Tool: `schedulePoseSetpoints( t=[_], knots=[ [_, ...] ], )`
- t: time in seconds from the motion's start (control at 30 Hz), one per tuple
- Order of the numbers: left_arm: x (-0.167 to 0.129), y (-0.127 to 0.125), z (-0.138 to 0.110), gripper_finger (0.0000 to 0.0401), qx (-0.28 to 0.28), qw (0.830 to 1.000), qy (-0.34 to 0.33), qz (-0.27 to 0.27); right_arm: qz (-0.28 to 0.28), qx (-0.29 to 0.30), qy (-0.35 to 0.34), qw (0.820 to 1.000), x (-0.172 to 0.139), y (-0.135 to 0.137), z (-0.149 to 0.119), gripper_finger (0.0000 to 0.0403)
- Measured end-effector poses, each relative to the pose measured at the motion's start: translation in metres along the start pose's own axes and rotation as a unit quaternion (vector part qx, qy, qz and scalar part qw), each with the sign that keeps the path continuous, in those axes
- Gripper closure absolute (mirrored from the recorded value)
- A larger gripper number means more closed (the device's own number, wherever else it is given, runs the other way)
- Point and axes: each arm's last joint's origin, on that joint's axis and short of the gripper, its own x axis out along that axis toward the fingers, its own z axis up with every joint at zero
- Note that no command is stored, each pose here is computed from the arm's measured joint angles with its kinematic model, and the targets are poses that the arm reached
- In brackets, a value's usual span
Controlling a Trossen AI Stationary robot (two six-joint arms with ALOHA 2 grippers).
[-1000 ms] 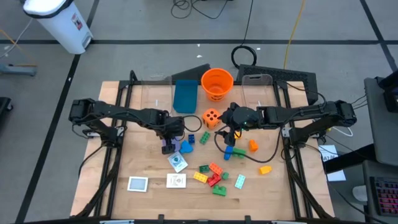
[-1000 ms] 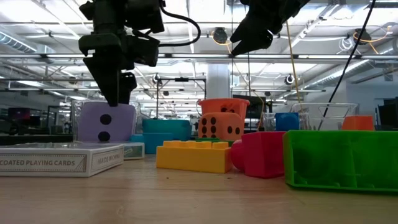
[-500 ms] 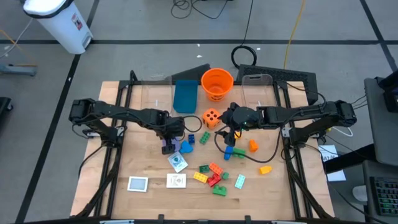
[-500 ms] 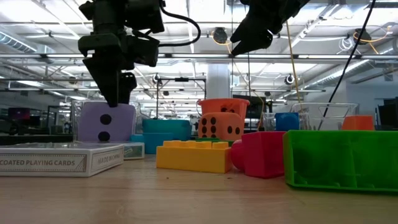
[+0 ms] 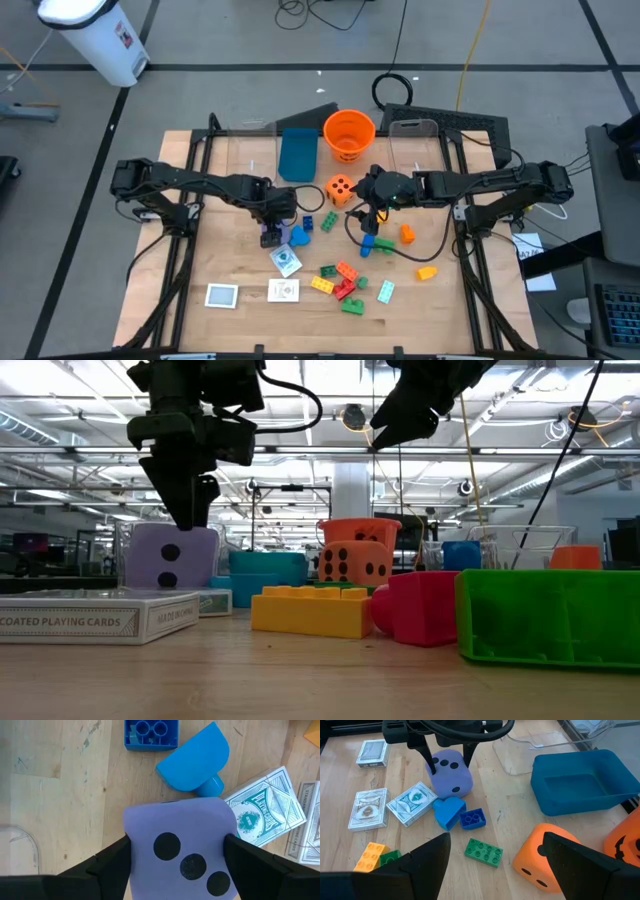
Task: Pick & Place Toys
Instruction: Put the violet dice into the left transparent bin
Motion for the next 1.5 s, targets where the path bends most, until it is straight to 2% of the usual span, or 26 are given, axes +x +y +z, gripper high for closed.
schedulePoseSetpoints(
  t=[0.4,0.57,0.93,1.5],
  knots=[
    [0.0,0.0,0.0,0.003,-0.005,1.0,0.0,-0.01,0.0,0.0,0.0,1.0,0.0,0.0,0.0,0.0094],
    [0.0,0.007,0.0,0.0025,-0.014,0.999,0.004,-0.045,0.0,0.0,0.0,1.0,0.0,0.0,0.0,0.0094],
    [-0.001,0.015,0.0,0.009,-0.028,0.997,0.009,-0.073,0.0,0.0,0.0,1.0,0.0,0.0,0.0,0.0094],
    [-0.002,0.014,-0.003,0.0231,-0.03,0.996,0.025,-0.078,0.0,-0.013,0.0,1.0,0.0,0.0,0.0,0.0094]
  ],
)
